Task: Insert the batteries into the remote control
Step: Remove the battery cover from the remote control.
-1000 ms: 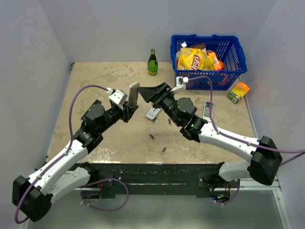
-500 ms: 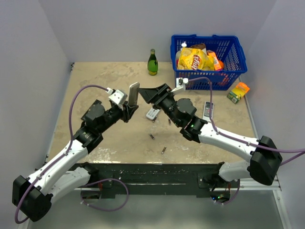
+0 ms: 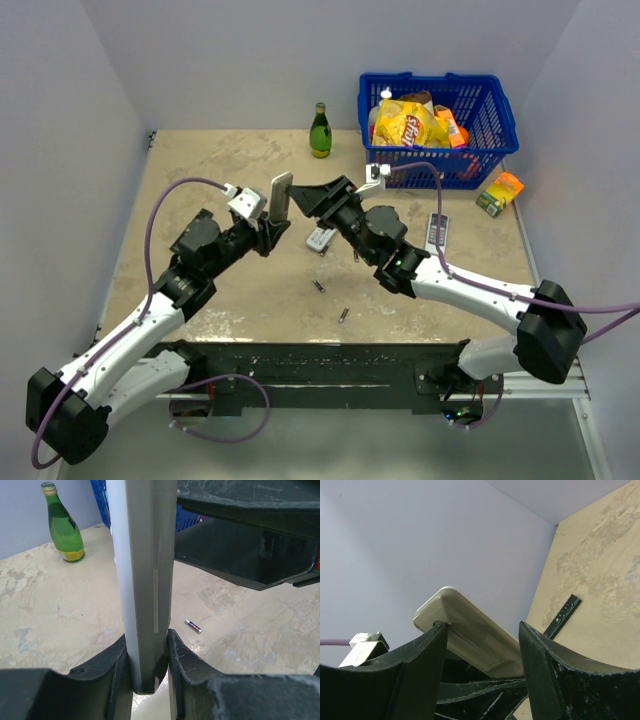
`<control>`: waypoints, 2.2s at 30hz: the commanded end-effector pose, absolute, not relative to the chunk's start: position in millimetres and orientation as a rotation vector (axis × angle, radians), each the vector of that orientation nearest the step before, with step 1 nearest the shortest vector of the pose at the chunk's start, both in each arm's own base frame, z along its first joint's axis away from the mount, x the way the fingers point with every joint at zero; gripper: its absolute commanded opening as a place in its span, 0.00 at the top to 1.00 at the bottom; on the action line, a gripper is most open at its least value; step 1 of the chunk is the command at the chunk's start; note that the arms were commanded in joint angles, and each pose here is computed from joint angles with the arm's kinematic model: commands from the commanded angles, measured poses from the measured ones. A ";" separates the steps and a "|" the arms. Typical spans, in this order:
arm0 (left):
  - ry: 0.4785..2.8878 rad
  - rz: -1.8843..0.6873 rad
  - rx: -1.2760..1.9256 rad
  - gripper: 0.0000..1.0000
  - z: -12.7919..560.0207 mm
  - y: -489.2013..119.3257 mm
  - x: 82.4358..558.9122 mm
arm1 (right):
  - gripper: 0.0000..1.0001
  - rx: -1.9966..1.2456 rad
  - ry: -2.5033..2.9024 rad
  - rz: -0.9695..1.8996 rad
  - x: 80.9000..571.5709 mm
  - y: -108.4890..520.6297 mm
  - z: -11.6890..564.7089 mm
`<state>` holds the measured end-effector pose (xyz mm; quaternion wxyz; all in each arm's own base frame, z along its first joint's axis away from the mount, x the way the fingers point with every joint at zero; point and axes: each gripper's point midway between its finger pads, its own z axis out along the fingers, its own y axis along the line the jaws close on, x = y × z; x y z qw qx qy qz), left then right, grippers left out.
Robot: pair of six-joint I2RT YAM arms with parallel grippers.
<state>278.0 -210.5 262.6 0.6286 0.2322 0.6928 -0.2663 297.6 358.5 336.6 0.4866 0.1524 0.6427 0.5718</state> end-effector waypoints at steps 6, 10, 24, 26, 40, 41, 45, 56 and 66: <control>1.518 -0.610 0.545 1.00 277.4 -213.3 280.3 | 0.38 0.386 1.464 1.451 293.8 348.7 369.9; 1.521 -0.620 0.551 1.00 276.7 -215.2 279.7 | 0.38 0.388 1.457 1.461 293.8 348.5 372.7; 1.511 -0.620 0.563 1.00 277.3 -216.1 278.3 | 0.40 0.416 1.489 1.466 297.9 352.8 361.2; 1.511 -0.621 0.570 1.00 276.7 -216.7 278.1 | 0.41 0.411 1.496 1.469 298.3 355.5 361.3; 1.527 -0.470 0.615 1.00 263.6 -212.9 282.4 | 0.51 0.408 1.680 1.374 301.4 361.3 328.0; 1.539 -0.445 0.621 1.00 258.3 -212.3 284.3 | 0.52 0.415 1.690 1.377 301.9 361.0 323.9; 1.559 -0.397 0.654 1.00 247.0 -218.8 282.4 | 0.54 0.419 1.758 1.399 303.2 365.3 306.1; 1.666 -0.451 0.582 1.00 230.1 -228.4 279.0 | 0.50 0.246 1.789 1.255 293.2 337.6 284.2; 1.742 -0.625 0.628 1.00 241.9 -242.8 255.1 | 0.20 -0.743 1.424 0.633 255.7 290.0 304.8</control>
